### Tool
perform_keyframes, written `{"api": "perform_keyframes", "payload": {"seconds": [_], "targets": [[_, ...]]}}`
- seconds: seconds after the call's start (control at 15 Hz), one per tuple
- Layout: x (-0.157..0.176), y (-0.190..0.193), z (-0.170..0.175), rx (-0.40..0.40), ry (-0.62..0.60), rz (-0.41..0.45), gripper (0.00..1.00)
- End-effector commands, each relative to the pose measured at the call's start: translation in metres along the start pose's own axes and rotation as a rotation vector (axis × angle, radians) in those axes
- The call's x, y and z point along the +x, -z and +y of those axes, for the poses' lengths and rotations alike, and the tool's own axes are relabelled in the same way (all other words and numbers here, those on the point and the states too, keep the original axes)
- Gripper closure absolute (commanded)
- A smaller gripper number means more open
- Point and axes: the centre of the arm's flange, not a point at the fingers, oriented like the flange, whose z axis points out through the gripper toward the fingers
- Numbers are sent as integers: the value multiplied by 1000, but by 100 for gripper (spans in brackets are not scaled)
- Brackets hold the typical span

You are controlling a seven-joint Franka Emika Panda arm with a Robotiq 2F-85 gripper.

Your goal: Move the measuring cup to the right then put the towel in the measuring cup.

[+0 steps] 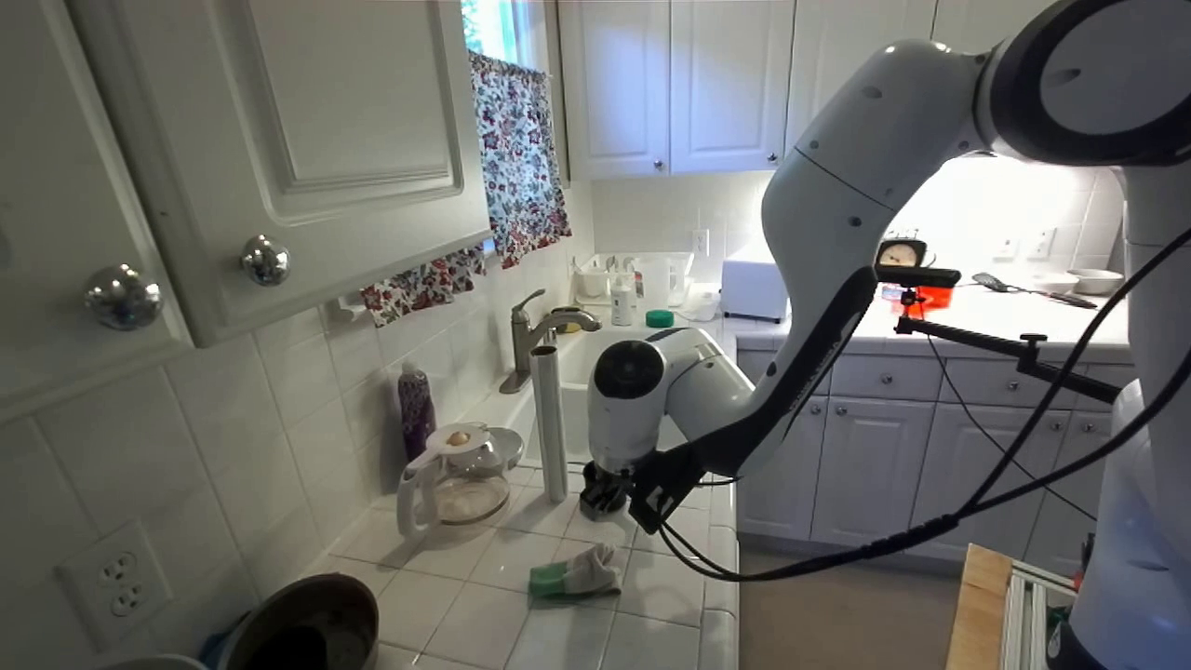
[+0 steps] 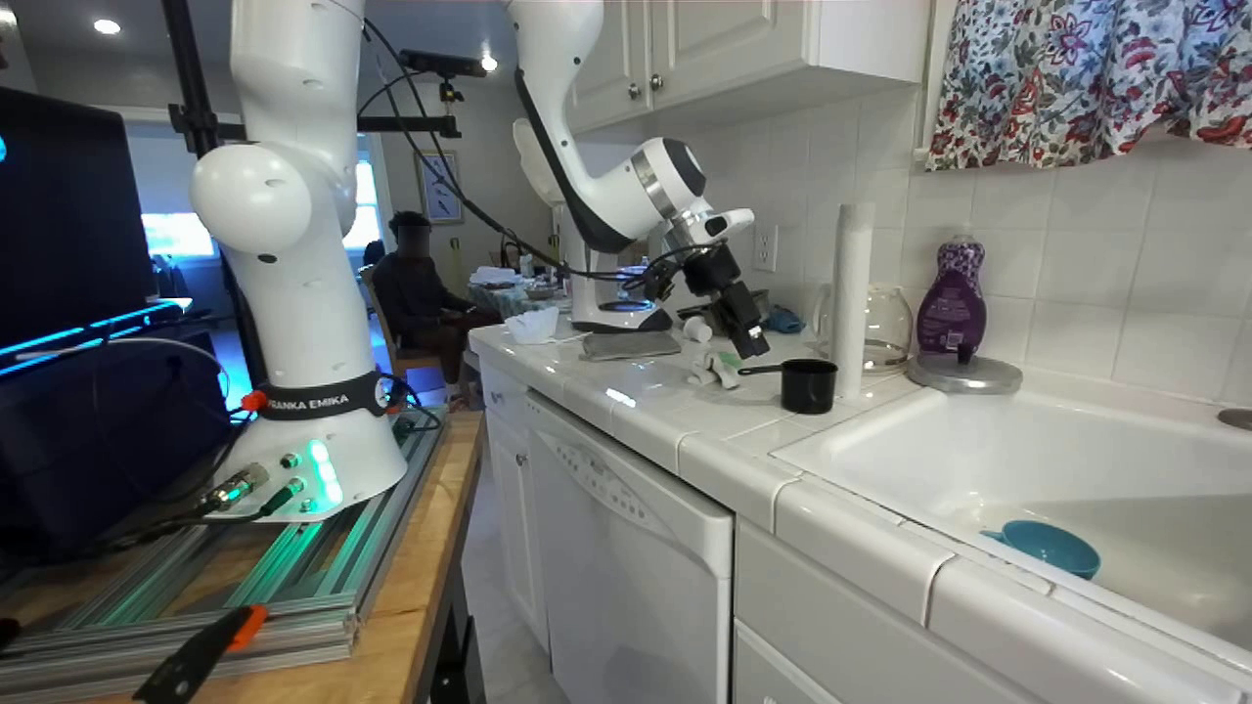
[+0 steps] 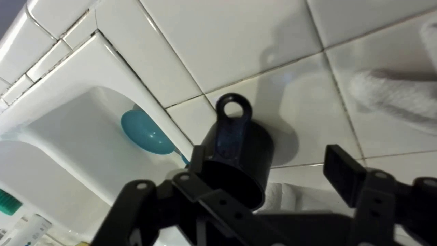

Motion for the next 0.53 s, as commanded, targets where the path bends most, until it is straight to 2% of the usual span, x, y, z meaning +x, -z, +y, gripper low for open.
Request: {"api": "perform_keyframes", "payload": {"seconds": [0.0, 0.2, 0.47], "targets": [[-21, 52, 0, 109, 163, -38, 0], [-32, 65, -9, 202, 309, -45, 0], [-29, 43, -11, 312, 503, -25, 0]]}}
